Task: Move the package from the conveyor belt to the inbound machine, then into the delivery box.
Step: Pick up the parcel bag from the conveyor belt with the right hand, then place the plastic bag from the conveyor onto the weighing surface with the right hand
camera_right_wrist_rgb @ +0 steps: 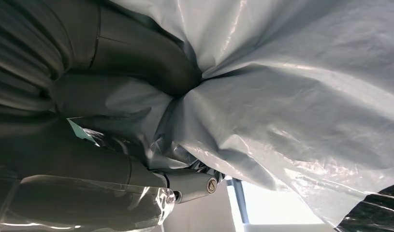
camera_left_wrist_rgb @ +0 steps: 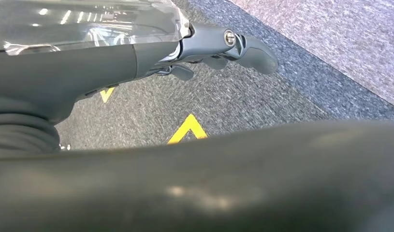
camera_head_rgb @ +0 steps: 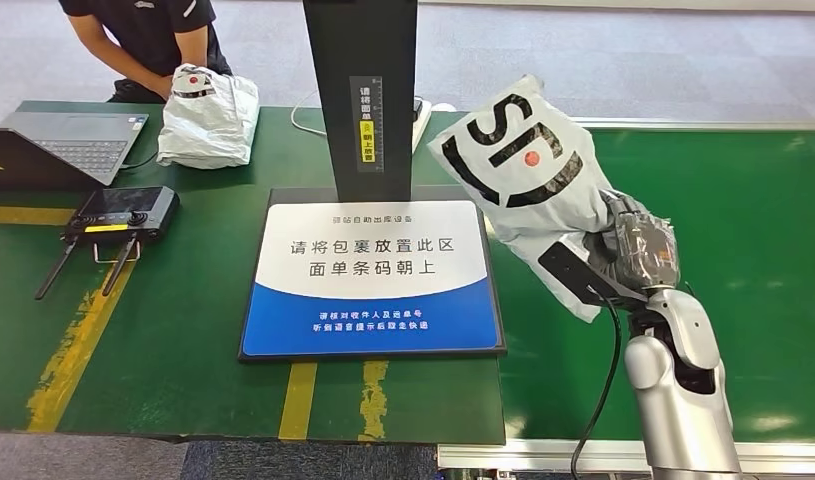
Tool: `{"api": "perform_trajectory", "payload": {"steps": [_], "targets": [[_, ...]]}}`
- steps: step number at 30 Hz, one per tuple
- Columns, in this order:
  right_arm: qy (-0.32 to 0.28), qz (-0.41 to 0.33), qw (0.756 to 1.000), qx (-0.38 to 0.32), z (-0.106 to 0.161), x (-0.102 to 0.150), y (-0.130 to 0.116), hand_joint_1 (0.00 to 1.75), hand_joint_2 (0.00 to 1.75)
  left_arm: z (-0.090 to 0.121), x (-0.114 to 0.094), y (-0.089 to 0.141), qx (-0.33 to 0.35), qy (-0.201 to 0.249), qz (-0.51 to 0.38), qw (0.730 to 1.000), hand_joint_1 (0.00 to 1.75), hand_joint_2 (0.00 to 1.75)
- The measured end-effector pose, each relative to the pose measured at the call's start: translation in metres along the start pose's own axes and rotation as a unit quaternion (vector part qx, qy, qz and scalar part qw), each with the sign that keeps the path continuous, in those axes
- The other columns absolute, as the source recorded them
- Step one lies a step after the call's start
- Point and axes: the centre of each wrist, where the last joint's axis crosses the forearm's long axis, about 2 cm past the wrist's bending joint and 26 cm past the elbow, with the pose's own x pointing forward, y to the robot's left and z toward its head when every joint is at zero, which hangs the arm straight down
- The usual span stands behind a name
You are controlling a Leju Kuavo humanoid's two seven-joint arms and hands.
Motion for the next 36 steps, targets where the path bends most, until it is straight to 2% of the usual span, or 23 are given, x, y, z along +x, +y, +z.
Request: {"api": "perform_trajectory", "payload": {"steps": [9, 15, 20, 30, 36], "targets": [[-0.099, 0.050, 0.994, 0.021, -0.037, 0.007, -0.015, 1.75, 1.75, 0.000, 0.002, 0.001, -0.004, -0.004, 0.000, 1.000, 0.00, 0.00], [-0.132, 0.069, 0.988, 0.035, -0.054, 0.012, -0.017, 1.75, 1.75, 0.000, 0.002, 0.001, -0.004, -0.005, 0.000, 1.000, 0.00, 0.00], [-0.185, 0.074, 0.979, 0.051, -0.068, 0.020, -0.013, 1.75, 1.75, 0.000, 0.002, 0.000, -0.007, -0.010, 0.001, 1.000, 0.00, 0.00], [-0.311, 0.075, 0.944, 0.075, -0.090, 0.047, 0.000, 1.75, 1.75, 0.000, 0.002, 0.000, -0.011, -0.019, 0.003, 1.000, 0.00, 0.00], [-0.403, 0.070, 0.909, 0.083, -0.095, 0.084, 0.012, 1.75, 1.75, 0.000, 0.002, 0.000, -0.015, -0.025, 0.005, 1.000, 0.00, 0.00]]}}
